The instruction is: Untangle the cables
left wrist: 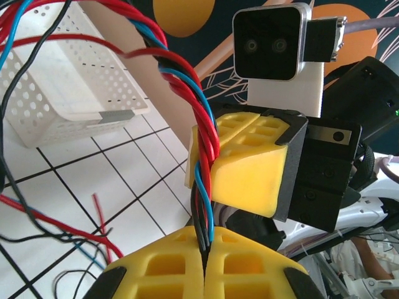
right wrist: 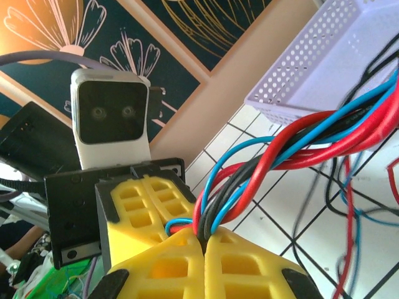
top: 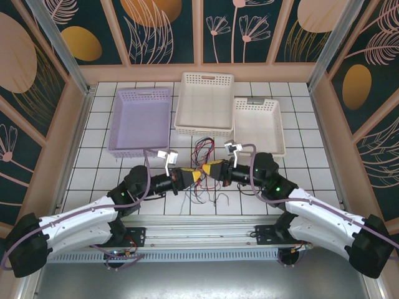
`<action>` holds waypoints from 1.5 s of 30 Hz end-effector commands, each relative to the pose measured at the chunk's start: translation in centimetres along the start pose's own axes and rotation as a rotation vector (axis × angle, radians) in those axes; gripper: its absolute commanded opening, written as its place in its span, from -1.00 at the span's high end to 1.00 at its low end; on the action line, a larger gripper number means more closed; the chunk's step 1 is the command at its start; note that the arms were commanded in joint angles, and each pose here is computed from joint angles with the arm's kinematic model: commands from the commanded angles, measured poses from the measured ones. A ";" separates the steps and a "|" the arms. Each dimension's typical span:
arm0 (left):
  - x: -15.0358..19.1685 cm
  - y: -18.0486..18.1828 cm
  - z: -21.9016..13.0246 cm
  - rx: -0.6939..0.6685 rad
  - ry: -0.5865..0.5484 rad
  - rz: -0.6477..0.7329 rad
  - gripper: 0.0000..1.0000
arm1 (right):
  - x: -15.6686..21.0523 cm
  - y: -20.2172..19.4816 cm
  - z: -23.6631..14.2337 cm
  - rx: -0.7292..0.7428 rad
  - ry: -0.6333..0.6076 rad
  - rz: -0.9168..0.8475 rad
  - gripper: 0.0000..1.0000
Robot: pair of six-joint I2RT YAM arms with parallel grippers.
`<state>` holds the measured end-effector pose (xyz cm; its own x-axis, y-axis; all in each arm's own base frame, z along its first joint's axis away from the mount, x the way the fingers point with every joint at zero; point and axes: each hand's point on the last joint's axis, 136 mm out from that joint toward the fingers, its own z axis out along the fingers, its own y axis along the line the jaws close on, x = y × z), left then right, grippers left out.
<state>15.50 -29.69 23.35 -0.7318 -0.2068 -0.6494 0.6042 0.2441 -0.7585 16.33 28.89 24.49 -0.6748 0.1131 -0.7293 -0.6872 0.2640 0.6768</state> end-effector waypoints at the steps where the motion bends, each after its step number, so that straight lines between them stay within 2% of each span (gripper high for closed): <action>1: -0.8 -0.5 -1.1 0.008 -0.052 0.039 1.00 | -1.7 -3.4 -1.2 0.157 -0.079 -0.007 1.00; 14: -0.7 -1.2 -0.9 0.062 -0.055 0.023 1.00 | -1.4 0.3 -0.7 -0.064 -0.095 -0.007 1.00; 16: -0.7 -1.2 -0.8 0.069 -0.050 0.021 1.00 | -1.2 0.8 -0.5 -0.099 -0.098 0.000 0.86; 19: -0.5 -1.1 -0.6 0.073 -0.045 0.014 1.00 | -1.0 1.3 -0.2 -0.129 -0.098 0.010 0.35; 20: -0.5 -1.1 -0.5 0.073 -0.045 0.013 1.00 | -0.8 1.5 0.0 -0.139 -0.093 0.011 0.27; 26: -0.5 -1.1 -0.5 0.072 -0.046 0.012 1.00 | -0.1 1.8 0.9 -0.150 -0.069 0.015 0.21; 31: -0.7 -1.2 -0.5 0.075 -0.049 0.013 1.00 | 0.5 1.7 1.6 -0.143 -0.051 0.017 0.33; 36: -0.8 -1.3 -0.5 0.075 -0.050 0.013 1.00 | 0.5 1.5 1.8 -0.127 -0.047 0.012 0.58; 37: -0.7 -1.3 -0.5 0.075 -0.049 0.012 1.00 | 0.5 1.4 1.8 -0.123 -0.050 0.010 0.65; 39: -0.7 -1.2 -0.5 0.073 -0.046 0.012 1.00 | 0.2 1.0 1.7 -0.092 -0.059 0.009 0.98; 45: -0.9 -1.3 -1.3 0.037 -0.050 0.032 1.00 | 0.3 -2.0 1.3 0.097 -0.055 0.005 1.00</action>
<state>15.46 -29.05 22.61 -0.7346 -0.2216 -0.6413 0.5925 0.2510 -0.7654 15.76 30.72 23.56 -0.6917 0.1366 -0.7092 -0.6786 0.2132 0.7029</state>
